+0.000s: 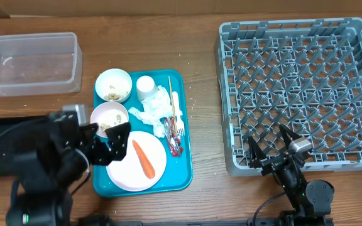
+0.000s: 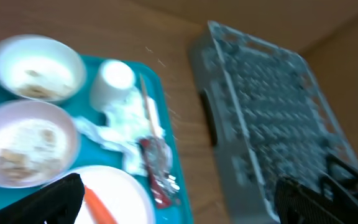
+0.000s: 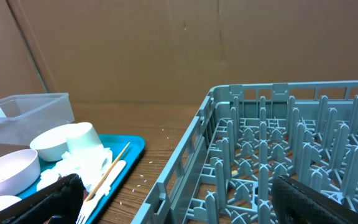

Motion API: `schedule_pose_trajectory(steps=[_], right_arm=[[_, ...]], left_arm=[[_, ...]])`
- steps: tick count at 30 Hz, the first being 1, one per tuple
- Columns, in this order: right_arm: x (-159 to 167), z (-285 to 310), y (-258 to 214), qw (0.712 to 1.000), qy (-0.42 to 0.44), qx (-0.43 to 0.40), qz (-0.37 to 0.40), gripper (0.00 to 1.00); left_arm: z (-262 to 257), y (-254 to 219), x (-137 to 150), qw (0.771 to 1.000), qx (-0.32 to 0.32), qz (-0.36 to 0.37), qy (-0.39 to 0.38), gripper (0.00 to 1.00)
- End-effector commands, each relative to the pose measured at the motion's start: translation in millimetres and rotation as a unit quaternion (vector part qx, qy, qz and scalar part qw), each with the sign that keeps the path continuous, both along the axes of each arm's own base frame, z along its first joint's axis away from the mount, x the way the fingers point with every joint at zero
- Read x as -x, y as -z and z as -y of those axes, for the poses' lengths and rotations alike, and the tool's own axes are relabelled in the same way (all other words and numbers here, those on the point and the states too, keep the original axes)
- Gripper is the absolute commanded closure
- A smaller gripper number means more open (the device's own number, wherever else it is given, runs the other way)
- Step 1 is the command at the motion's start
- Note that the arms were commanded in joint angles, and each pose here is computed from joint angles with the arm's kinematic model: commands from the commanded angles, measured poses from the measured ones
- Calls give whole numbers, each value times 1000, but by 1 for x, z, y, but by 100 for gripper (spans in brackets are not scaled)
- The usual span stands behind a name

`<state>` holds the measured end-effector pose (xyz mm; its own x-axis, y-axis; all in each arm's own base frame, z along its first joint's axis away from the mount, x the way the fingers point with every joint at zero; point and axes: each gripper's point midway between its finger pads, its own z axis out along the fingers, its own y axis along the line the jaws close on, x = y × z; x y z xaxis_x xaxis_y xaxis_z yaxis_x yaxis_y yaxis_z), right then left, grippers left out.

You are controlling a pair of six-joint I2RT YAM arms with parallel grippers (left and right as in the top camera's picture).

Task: Sort waste into correct bins and load items into the dishwasher rack
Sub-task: 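Reach the left gripper to the carrot on the white plate and grasp it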

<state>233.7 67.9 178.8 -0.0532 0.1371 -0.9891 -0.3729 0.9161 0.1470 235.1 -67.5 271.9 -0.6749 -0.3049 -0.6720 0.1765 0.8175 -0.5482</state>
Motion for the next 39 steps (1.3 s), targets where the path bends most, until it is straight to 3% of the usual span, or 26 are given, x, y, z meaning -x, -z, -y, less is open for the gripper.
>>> schedule_pose_trajectory(steps=[1, 3, 4, 5, 7, 9, 13, 15, 18, 19, 23, 28, 31, 34, 37, 38, 39], right_arm=[[0, 0, 2, 1000, 1, -1, 1, 0], [0, 0, 2, 1000, 1, -1, 1, 0], [0, 0, 2, 1000, 1, -1, 1, 0], [0, 0, 2, 1000, 1, -1, 1, 0], [0, 0, 2, 1000, 1, -1, 1, 0], [0, 0, 2, 1000, 1, -1, 1, 0], [0, 0, 2, 1000, 1, -1, 1, 0], [0, 0, 2, 1000, 1, -1, 1, 0], [0, 0, 2, 1000, 1, -1, 1, 0], [0, 0, 2, 1000, 1, -1, 1, 0], [0, 0, 2, 1000, 1, -1, 1, 0], [0, 0, 2, 1000, 1, -1, 1, 0], [0, 0, 2, 1000, 1, -1, 1, 0], [0, 0, 2, 1000, 1, -1, 1, 0], [0, 0, 2, 1000, 1, -1, 1, 0], [0, 0, 2, 1000, 1, -1, 1, 0], [0, 0, 2, 1000, 1, -1, 1, 0]], left_arm=[[13, 18, -4, 992, 72, -102, -1, 0], [-20, 71, 10, 948, 42, -256, -184, 0], [-27, 83, 18, 930, 20, -287, -228, 0], [-28, 91, 26, 914, 3, -309, -262, 0], [-9, 94, 32, 911, -11, -312, -270, 0], [-5, 109, 47, 888, -55, -328, -317, 0], [20, 143, 37, 873, -76, -371, -309, 0], [23, 167, 36, 852, -118, -408, -307, 0], [24, 199, 26, 834, -172, -431, -298, 3], [27, 213, 26, 823, -179, -450, -296, 9], [31, 244, 17, 819, -207, -465, -265, 8], [17, 258, 19, 816, -180, -496, -235, 9], [30, 276, 28, 827, -151, -505, -197, 9], [28, 288, 40, 824, -149, -513, -190, 23], [25, 288, 40, 823, -158, -510, -195, 65], [23, 288, 40, 822, -161, -508, -198, 73], [23, 286, 41, 820, -162, -512, -197, 86]])
